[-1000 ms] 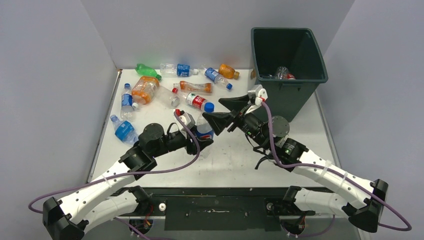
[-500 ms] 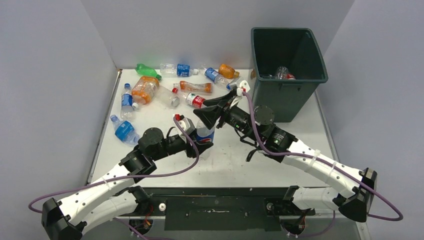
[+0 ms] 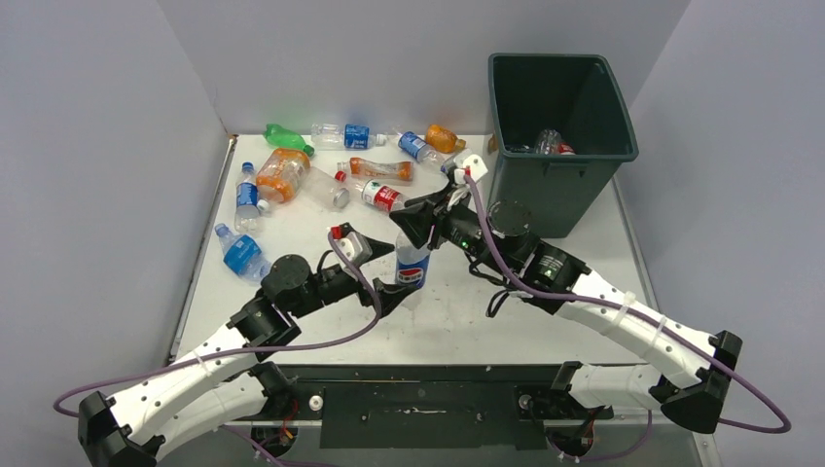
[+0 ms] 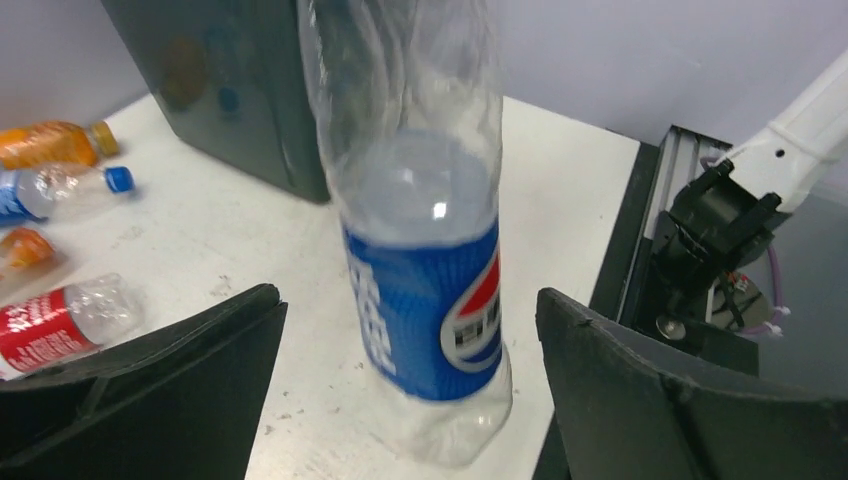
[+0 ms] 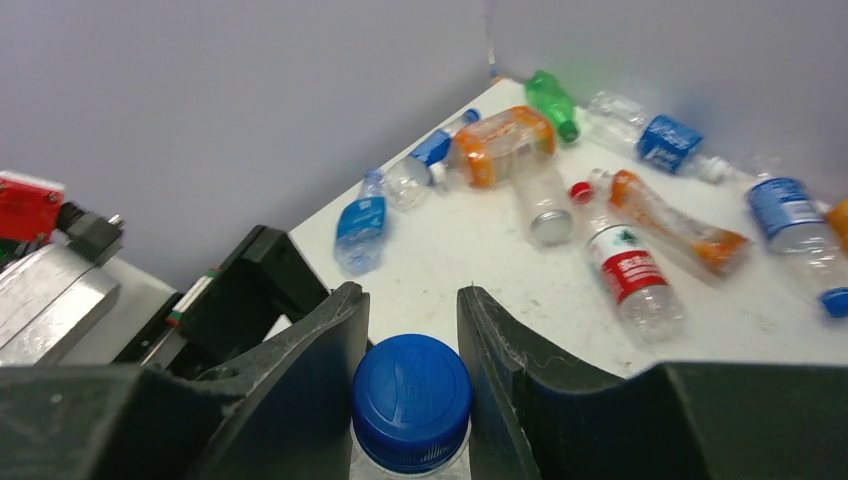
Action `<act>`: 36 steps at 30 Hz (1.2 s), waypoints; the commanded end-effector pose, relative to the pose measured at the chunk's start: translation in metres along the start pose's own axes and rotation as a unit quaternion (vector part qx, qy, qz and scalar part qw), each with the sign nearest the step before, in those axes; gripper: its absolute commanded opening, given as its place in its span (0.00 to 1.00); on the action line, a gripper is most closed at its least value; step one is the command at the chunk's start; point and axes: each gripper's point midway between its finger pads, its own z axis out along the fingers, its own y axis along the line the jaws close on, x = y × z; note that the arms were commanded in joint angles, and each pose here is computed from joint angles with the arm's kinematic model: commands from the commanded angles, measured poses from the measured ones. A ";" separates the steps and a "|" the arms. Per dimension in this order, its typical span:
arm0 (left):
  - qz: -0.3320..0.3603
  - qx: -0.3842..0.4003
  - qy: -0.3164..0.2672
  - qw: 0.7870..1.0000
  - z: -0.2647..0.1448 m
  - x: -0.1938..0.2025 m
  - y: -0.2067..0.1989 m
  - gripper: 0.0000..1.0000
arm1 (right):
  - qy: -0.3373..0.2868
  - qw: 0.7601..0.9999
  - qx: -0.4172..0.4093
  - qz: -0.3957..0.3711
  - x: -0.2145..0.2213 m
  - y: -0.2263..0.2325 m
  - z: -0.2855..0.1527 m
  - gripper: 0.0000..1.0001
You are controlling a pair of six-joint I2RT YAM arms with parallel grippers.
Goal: Put the plastic bottles in the bin
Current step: Place the plastic bottle in the trash bin.
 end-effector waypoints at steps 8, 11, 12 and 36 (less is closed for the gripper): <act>0.038 -0.067 -0.090 0.993 -0.009 -0.043 0.020 0.96 | -0.314 0.892 0.308 -0.100 -0.250 -0.075 -0.125 0.05; 0.042 -0.083 -0.094 0.991 -0.012 -0.044 0.026 0.96 | -0.389 0.830 0.388 -0.099 -0.277 -0.102 -0.153 0.05; 0.044 -0.090 -0.097 0.990 -0.013 -0.044 0.028 0.96 | -0.409 0.806 0.418 -0.095 -0.288 -0.110 -0.165 0.05; 0.078 -0.205 -0.090 0.972 -0.026 -0.038 0.067 0.96 | -0.487 0.718 0.490 -0.086 -0.321 -0.341 -0.108 0.93</act>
